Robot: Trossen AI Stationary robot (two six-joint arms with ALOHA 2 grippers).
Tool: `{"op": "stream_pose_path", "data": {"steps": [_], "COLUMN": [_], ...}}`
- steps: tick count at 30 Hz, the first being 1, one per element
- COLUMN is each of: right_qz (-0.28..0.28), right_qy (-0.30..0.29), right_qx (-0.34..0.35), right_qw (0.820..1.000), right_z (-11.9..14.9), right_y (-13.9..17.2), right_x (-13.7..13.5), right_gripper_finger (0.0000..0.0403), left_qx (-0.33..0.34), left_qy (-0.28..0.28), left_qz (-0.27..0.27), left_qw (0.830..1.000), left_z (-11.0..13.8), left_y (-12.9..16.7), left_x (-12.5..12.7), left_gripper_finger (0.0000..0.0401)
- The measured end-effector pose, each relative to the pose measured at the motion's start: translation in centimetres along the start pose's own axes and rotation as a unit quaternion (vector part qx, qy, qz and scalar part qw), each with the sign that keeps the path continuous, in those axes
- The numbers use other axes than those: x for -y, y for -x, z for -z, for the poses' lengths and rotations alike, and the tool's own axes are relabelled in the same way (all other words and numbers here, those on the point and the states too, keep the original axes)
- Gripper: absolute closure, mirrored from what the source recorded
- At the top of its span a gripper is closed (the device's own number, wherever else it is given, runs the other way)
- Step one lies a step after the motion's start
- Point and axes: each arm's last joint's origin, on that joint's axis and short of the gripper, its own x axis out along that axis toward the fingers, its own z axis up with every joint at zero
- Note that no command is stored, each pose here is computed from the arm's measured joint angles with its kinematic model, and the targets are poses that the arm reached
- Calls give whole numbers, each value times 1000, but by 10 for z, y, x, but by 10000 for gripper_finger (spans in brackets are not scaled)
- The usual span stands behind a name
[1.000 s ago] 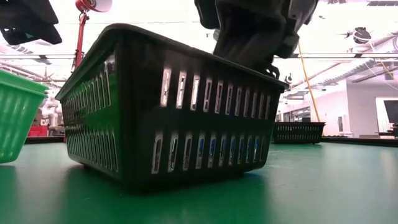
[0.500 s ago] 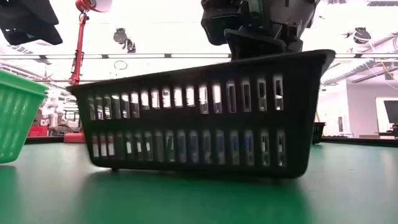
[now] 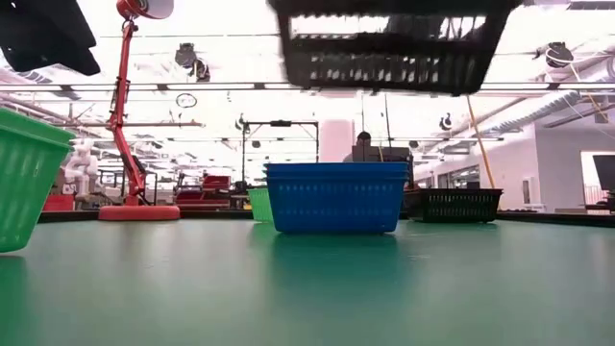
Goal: Stack baskets by color
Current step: Stack the bottom black bin on the black bins
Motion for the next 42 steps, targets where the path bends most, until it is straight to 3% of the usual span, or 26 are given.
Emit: {"op": "stream_pose_path", "data": {"steps": [6, 12, 21, 30, 42], "right_qz": [-24, -58, -25, 62, 123], "right_qy": [4, -23, 0, 30, 42], "right_qx": [1, 17, 12, -35, -111], "right_qw": [1000, 998, 1000, 997, 985], "right_z": [-1, 0, -7, -6, 6], "right_y": [57, 95, 142, 164, 165], "right_x": [47, 97, 148, 201, 260], "right_gripper_finger": [398, 398, 398, 398, 399], "left_qx": [16, 22, 34, 42, 32], "left_qy": [11, 17, 17, 30, 49], "left_qz": [-9, -19, -42, -63, -56], "left_qw": [1000, 999, 998, 997, 997], "left_z": [-3, -10, -24, -39, -43], "left_y": [-1, -5, -12, -19, -21], "left_x": [-1, -5, -13, -24, -25], "left_gripper_finger": [272, 272, 272, 272, 272]}}
